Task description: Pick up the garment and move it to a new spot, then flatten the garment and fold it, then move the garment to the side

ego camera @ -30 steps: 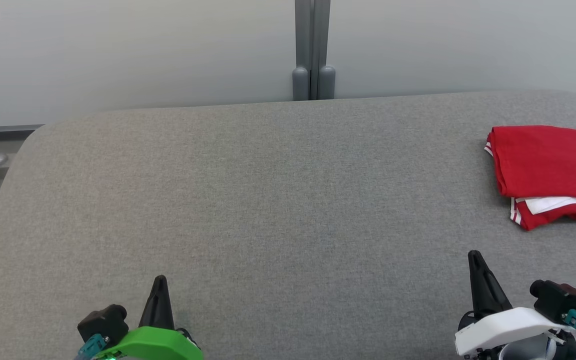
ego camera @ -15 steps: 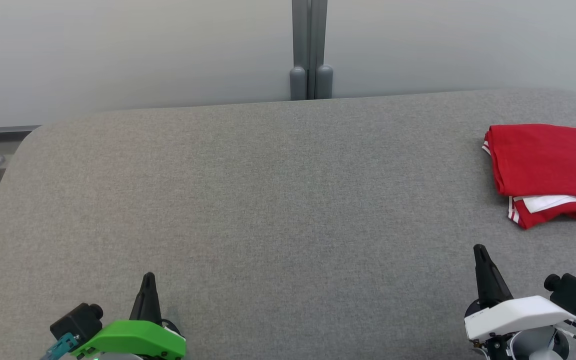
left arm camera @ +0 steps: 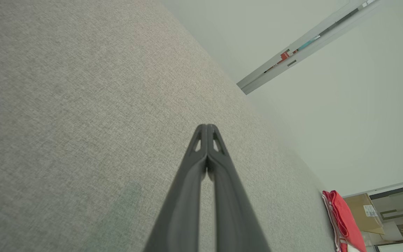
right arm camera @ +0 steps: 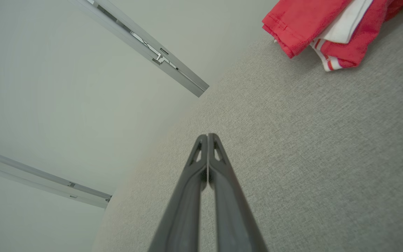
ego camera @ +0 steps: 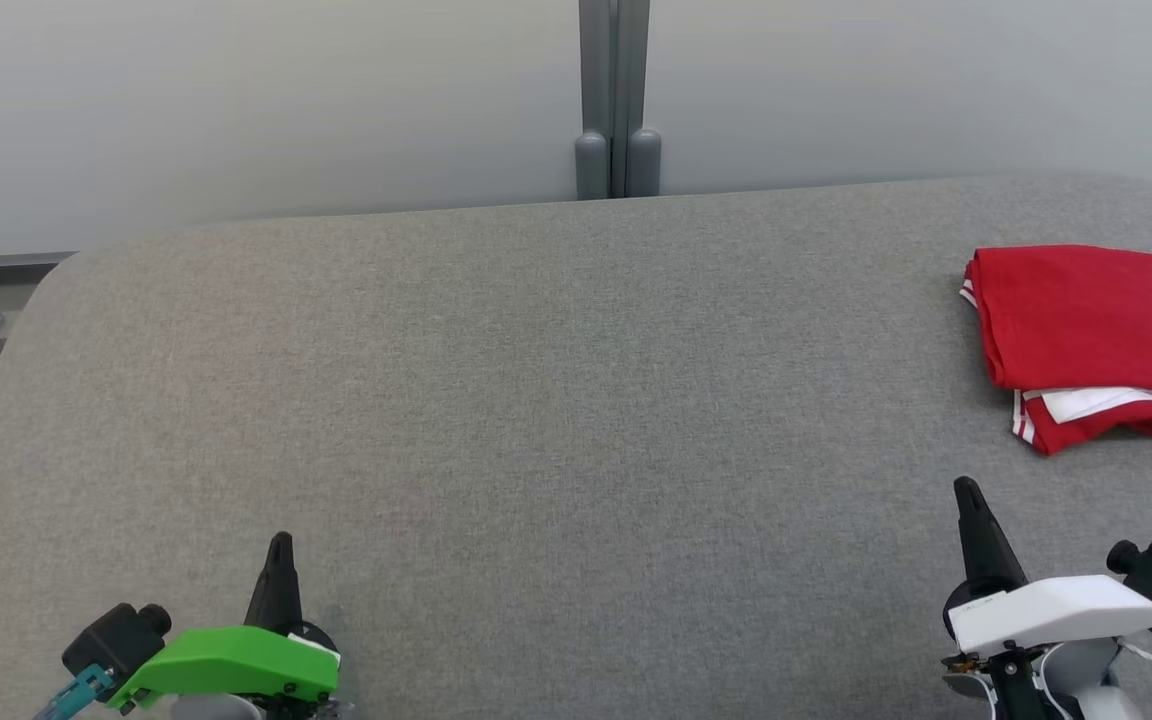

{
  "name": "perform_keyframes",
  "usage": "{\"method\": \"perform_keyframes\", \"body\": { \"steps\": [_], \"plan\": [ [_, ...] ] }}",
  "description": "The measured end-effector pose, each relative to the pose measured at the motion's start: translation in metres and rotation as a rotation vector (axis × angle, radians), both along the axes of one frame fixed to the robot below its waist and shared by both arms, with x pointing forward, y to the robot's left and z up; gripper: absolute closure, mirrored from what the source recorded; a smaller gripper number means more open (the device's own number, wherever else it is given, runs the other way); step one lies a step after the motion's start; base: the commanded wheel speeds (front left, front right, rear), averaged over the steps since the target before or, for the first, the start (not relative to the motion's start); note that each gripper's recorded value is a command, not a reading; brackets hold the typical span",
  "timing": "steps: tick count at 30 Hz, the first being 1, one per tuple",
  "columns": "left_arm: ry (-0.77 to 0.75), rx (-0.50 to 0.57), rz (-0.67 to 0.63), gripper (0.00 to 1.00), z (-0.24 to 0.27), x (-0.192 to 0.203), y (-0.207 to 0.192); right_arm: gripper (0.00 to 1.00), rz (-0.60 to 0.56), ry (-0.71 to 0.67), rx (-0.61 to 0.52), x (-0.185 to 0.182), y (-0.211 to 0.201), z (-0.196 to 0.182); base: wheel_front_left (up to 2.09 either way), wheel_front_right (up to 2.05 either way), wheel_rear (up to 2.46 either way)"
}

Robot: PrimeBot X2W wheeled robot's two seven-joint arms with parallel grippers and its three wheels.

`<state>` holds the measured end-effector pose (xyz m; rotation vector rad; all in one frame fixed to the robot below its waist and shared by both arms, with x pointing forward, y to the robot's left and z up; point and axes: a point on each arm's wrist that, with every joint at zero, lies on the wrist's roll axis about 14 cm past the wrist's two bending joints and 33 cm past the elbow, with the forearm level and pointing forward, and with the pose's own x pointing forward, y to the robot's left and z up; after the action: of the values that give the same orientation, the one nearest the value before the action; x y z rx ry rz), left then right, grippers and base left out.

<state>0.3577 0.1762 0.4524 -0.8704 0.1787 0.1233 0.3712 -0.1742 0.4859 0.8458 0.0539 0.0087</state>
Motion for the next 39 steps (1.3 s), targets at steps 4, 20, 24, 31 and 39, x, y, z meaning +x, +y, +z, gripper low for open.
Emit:
{"method": "perform_keyframes", "body": {
  "steps": [4, 20, 24, 31, 39],
  "plan": [
    [-0.007, -0.050, 0.011, 1.00, 0.002, 0.002, 0.002, 1.00, -0.006, 0.008, 0.047, 0.000, -0.002, -0.001, 0.00, 0.00, 0.00],
    [-0.035, -0.218, 0.026, 1.00, 0.011, 0.009, 0.007, 1.00, -0.026, 0.014, 0.220, 0.005, -0.008, 0.002, 0.00, 0.00, 0.00],
    [-0.040, -0.258, 0.032, 1.00, 0.013, 0.010, 0.008, 1.00, -0.030, 0.012, 0.261, 0.006, -0.010, 0.004, 0.00, 0.00, 0.00],
    [-0.060, -0.322, 0.035, 1.00, 0.018, 0.013, 0.010, 1.00, -0.036, 0.011, 0.328, 0.008, -0.012, 0.005, 0.00, 0.00, 0.00],
    [-0.081, -0.390, 0.040, 1.00, 0.023, 0.017, 0.013, 1.00, -0.038, 0.011, 0.398, 0.009, -0.014, 0.007, 0.00, 0.00, 0.00]
  ]
}}
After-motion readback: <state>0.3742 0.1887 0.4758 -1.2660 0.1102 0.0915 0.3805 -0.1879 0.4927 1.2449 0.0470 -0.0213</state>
